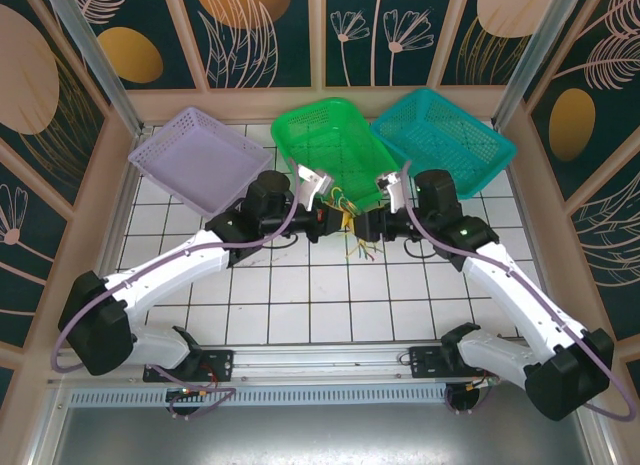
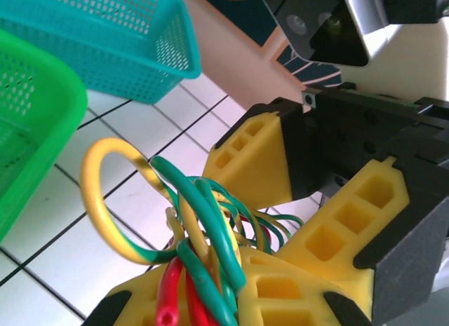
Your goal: Untangle the cables
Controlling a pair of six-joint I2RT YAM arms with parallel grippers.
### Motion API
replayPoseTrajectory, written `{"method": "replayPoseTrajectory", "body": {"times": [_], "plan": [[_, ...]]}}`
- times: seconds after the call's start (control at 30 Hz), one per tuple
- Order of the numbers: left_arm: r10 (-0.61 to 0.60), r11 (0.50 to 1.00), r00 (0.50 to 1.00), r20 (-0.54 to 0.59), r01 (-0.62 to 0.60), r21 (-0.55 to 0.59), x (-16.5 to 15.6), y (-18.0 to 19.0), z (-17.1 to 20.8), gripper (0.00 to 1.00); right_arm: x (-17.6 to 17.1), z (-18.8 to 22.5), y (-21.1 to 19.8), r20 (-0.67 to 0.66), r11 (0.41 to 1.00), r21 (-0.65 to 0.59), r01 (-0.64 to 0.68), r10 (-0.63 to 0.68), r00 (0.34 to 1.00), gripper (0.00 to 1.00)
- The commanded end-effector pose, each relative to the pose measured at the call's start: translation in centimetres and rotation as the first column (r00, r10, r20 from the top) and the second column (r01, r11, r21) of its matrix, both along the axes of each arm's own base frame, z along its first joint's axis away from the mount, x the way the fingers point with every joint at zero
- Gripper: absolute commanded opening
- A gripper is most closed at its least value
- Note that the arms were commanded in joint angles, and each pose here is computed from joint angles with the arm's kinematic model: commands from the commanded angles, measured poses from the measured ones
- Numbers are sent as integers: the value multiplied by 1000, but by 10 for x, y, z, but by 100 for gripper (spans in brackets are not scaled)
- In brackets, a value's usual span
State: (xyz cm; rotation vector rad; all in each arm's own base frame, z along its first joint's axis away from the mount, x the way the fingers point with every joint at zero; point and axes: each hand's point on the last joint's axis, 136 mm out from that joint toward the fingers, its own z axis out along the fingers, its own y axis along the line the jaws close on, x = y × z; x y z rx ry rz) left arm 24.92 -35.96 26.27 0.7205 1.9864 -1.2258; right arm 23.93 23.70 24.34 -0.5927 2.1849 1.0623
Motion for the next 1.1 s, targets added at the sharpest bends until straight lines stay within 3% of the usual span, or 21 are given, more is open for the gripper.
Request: {"method": "replayPoseTrajectory", "body": {"times": [0.0, 0.1, 0.33, 0.47, 0.57, 0.63, 0.8, 0.9, 1.0, 1.07], "plan": [[-85, 995, 995, 52, 88, -50, -10, -10, 27, 0, 9, 4, 10, 47, 1000, -4, -5, 5, 999, 45], [-74, 997, 996, 57, 75, -20, -7, -8, 27, 0, 20, -5, 2, 42, 996, -55, 73, -71, 997, 26], [-59, 997, 997, 41, 56, 50, -5, -3, 18, 0, 45, -23, -36, 85, 930, -198, 309, -298, 951, 0], [27, 987, 999, 44, -34, 154, 6, 11, 7, 0, 63, -15, -81, 200, 795, -280, 538, -500, 843, 0], [140, 959, 988, 65, -152, 241, 21, 29, -3, 0, 65, -6, -94, 240, 751, -281, 597, -547, 802, 0], [221, 929, 972, 85, -236, 287, 29, 44, -9, 0, 65, -5, -93, 241, 758, -273, 593, -543, 804, 0], [294, 865, 950, 105, -311, 394, 31, 69, -21, 0, 68, -6, -111, 277, 681, -327, 655, -593, 756, 0], [281, 854, 954, 106, -298, 425, 27, 74, -27, 0, 68, 10, -112, 323, 680, -307, 665, -583, 745, 0], [231, 871, 969, 91, -247, 425, 21, 69, -28, 0, 62, 18, -88, 376, 732, -314, 604, -489, 787, 0], [193, 887, 978, 86, -211, 411, 16, 63, -26, 0, 57, 14, -73, 431, 730, -365, 577, -417, 800, 0]]}}
